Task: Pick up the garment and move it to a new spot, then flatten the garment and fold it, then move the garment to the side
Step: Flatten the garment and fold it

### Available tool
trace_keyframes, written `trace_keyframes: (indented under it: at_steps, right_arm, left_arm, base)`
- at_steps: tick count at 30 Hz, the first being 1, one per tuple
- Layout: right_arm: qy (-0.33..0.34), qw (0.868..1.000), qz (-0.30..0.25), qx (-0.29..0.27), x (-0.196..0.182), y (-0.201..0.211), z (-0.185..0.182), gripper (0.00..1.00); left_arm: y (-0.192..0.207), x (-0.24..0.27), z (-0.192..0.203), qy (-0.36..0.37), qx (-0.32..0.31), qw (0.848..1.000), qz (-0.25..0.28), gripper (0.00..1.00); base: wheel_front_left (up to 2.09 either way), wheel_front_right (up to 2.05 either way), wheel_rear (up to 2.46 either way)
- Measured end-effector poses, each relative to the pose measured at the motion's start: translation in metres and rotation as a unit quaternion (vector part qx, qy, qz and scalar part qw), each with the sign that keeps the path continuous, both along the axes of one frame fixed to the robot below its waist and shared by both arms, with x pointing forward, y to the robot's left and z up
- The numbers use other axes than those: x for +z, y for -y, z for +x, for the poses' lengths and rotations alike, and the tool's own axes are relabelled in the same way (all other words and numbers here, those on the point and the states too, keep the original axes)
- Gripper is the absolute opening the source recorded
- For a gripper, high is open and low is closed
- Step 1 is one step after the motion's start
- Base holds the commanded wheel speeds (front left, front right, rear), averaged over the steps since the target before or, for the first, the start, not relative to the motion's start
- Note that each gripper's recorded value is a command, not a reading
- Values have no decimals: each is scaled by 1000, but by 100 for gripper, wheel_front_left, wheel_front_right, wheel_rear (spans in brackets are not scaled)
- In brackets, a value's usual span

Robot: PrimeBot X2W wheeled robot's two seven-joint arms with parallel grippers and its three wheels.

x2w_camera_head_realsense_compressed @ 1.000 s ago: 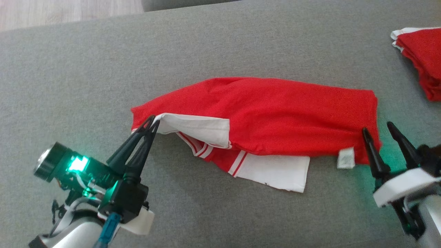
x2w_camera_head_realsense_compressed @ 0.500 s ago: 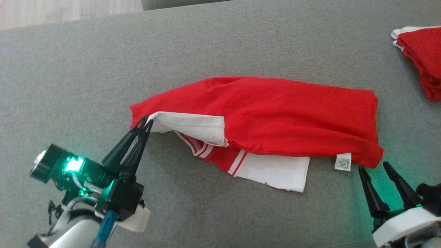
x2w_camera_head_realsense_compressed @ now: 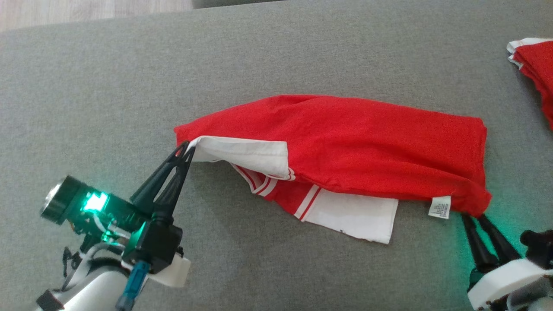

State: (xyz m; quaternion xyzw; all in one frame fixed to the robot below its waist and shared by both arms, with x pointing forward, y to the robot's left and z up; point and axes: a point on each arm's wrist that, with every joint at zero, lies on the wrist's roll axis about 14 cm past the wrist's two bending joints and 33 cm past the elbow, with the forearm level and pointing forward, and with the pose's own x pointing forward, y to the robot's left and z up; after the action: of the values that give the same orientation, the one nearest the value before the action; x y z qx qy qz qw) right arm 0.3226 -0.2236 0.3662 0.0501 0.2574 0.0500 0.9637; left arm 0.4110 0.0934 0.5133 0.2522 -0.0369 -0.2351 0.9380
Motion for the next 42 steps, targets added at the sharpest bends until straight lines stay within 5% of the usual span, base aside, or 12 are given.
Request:
trace_keyframes:
  at_steps: [9, 16, 28, 32, 42]
  right_arm:
    - [57, 998, -5, -10, 29, 8, 10, 0]
    - [200, 979, -38, -31, 132, 45, 34, 0]
    - [398, 906, -147, -7, 330, 72, 61, 0]
    - [415, 898, -146, 21, 355, 59, 87, 0]
    - [386, 913, -114, 72, 339, 21, 205, 0]
  left_arm:
    - [1, 14, -3, 21, -5, 1000, 2, 0]
    - [-5, 86, 0, 132, -36, 990, 26, 0]
    - [-5, 299, -7, 403, -91, 906, 90, 0]
    - [-12, 345, 9, 455, -82, 880, 113, 0]
    - [-12, 289, 141, 339, -52, 925, 161, 0]
  base:
    - [0, 0, 0]
    - [0, 0, 0]
    - [0, 0, 0]
    - [0, 0, 0]
    - [0, 0, 0]
